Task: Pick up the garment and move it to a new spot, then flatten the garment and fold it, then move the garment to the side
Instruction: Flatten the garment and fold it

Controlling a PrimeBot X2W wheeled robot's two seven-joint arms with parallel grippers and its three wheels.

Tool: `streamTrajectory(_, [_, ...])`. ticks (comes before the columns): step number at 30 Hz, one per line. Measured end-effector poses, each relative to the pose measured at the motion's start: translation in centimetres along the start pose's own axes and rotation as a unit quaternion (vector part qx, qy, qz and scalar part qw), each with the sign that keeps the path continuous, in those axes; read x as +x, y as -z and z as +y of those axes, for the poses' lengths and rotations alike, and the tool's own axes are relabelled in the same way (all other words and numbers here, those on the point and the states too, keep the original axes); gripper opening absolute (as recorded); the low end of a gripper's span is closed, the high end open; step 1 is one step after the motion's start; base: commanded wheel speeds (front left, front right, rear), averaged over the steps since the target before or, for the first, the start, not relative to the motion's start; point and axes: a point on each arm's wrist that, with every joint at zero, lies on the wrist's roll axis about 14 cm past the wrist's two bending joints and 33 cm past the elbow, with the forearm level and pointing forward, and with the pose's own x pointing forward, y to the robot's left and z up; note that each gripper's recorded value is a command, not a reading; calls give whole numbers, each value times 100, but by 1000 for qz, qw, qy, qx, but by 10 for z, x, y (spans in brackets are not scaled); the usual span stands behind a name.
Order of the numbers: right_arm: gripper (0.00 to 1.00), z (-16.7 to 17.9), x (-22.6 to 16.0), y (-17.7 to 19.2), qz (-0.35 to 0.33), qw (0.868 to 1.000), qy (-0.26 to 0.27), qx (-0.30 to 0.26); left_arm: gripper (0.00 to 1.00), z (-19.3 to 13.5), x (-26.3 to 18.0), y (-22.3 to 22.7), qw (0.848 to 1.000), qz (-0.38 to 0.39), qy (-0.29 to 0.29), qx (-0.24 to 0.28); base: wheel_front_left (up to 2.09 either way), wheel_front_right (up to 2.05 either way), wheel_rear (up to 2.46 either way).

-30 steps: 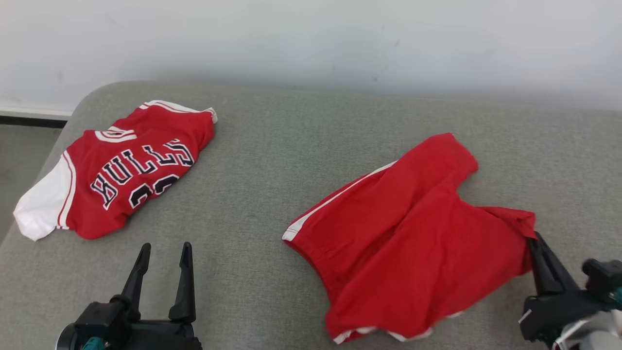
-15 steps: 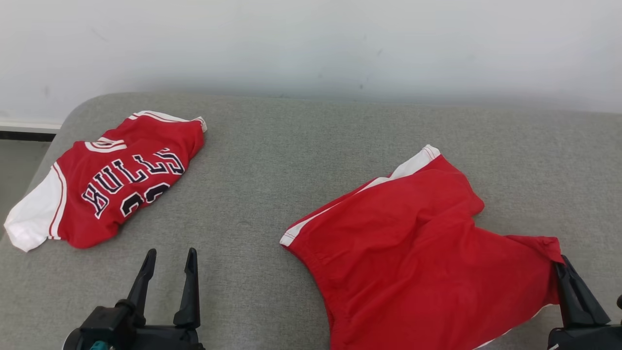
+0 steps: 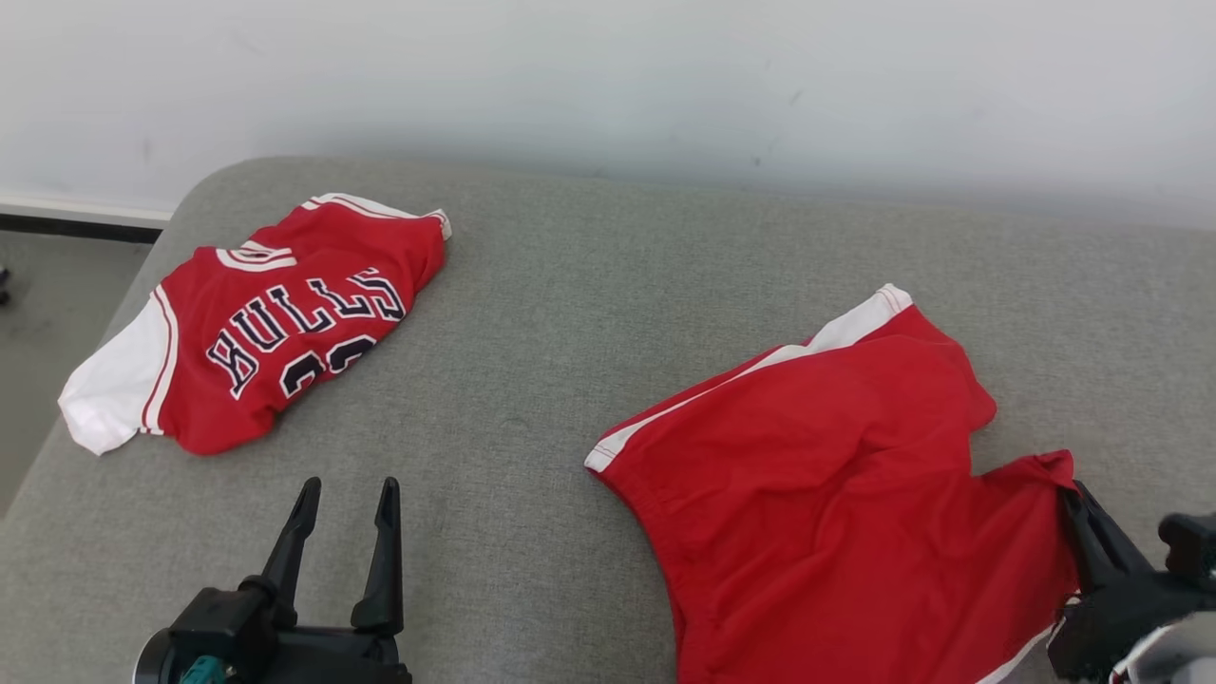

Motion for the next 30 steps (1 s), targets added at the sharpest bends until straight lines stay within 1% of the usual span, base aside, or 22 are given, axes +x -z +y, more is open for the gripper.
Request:
streamTrajectory(3, [0, 0, 14, 7, 15, 1000, 0, -3, 100, 1, 0, 1, 1000, 2, -2, 1, 0, 0, 0])
streamTrajectory(4, [31, 0, 19, 8, 17, 1000, 1, 1, 100, 2, 0, 1, 1000, 2, -3, 2, 0, 0, 0])
streamTrajectory(5, [31, 1, 23, 9, 19, 1000, 1, 4, 100, 1, 0, 2, 1000, 4, -2, 2, 0, 0, 0])
streamTrajectory(6, [74, 1, 26, 11, 21, 1000, 1, 6, 100, 1, -1, 3, 1000, 5, -1, 2, 0, 0, 0])
streamTrajectory(7, [100, 2, 28, 13, 23, 1000, 2, 7, 100, 0, -1, 3, 1000, 5, -1, 2, 0, 0, 0])
streamTrajectory(9, [100, 4, 30, 12, 19, 1000, 0, 7, 100, -1, 0, 3, 1000, 5, 1, 3, 0, 0, 0])
streamTrajectory(14, [100, 5, 29, -3, -13, 1000, -2, 13, 100, -5, 2, 2, 1000, 3, 8, 3, 0, 0, 0])
streamTrajectory(16, [100, 5, 25, -12, -30, 999, -3, 17, 100, -6, 3, 1, 1000, 1, 9, 4, 0, 0, 0])
streamTrajectory(18, [100, 4, 20, -30, -63, 998, -2, 26, 100, -6, 4, 1, 1000, 0, 10, 5, 0, 0, 0])
streamTrajectory(20, [100, 1, 10, -45, -92, 995, 2, 31, 100, -9, 6, -1, 1000, -3, 15, 5, 0, 0, 0])
streamTrajectory(24, [100, -9, -17, -49, -117, 992, 20, 41, 100, -18, 8, 0, 1000, -4, 28, 4, 0, 0, 0])
streamTrajectory(30, [100, -12, -51, -54, -149, 987, 40, 50, 100, -26, 12, 0, 999, -4, 43, 4, 0, 0, 0])
